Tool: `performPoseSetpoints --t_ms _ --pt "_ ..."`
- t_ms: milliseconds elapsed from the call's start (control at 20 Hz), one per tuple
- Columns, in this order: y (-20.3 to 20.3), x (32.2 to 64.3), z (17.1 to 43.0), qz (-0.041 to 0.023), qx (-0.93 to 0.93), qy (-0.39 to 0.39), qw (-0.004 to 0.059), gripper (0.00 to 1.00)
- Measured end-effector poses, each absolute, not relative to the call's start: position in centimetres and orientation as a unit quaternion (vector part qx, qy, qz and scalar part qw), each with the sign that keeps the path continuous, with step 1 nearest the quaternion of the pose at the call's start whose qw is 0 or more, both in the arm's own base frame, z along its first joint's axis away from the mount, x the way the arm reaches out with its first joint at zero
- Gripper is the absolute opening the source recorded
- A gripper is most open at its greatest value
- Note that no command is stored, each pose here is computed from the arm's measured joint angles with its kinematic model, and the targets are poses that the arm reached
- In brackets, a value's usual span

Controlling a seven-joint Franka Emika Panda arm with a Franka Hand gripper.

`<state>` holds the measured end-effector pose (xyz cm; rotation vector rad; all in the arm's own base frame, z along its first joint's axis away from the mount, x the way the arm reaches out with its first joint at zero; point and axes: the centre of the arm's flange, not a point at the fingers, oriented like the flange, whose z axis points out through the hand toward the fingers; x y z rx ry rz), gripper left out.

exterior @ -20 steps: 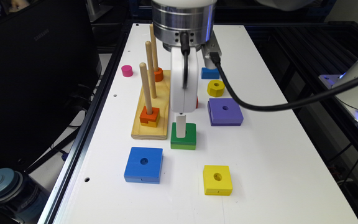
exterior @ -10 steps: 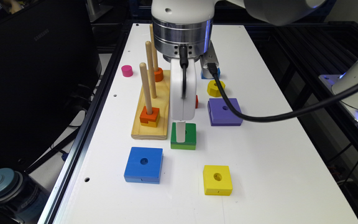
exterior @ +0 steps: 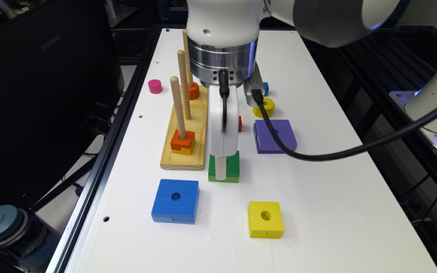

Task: Pick up green block.

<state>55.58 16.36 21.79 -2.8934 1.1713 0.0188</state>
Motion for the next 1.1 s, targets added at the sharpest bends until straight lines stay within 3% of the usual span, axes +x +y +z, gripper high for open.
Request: performPoseSetpoints --t_ms 350,500,600,800,1000,1100 --pt "16.4 55.6 21.8 0.0057 -0.927 0.375 0.0100 1.00" --pt "16.2 55.5 20.3 0.0098 -0.927 0.375 0.0097 1.00" --pt "16.2 55.5 18.8 0.0078 -0.927 0.375 0.0112 1.00" --pt "16.4 55.7 18.8 0.0039 -0.927 0.376 0.0117 1.00" --pt "16.4 55.7 18.6 0.0051 -0.927 0.376 0.0110 1.00" --pt "16.2 55.6 17.2 0.0072 -0.927 0.376 0.0109 1.00"
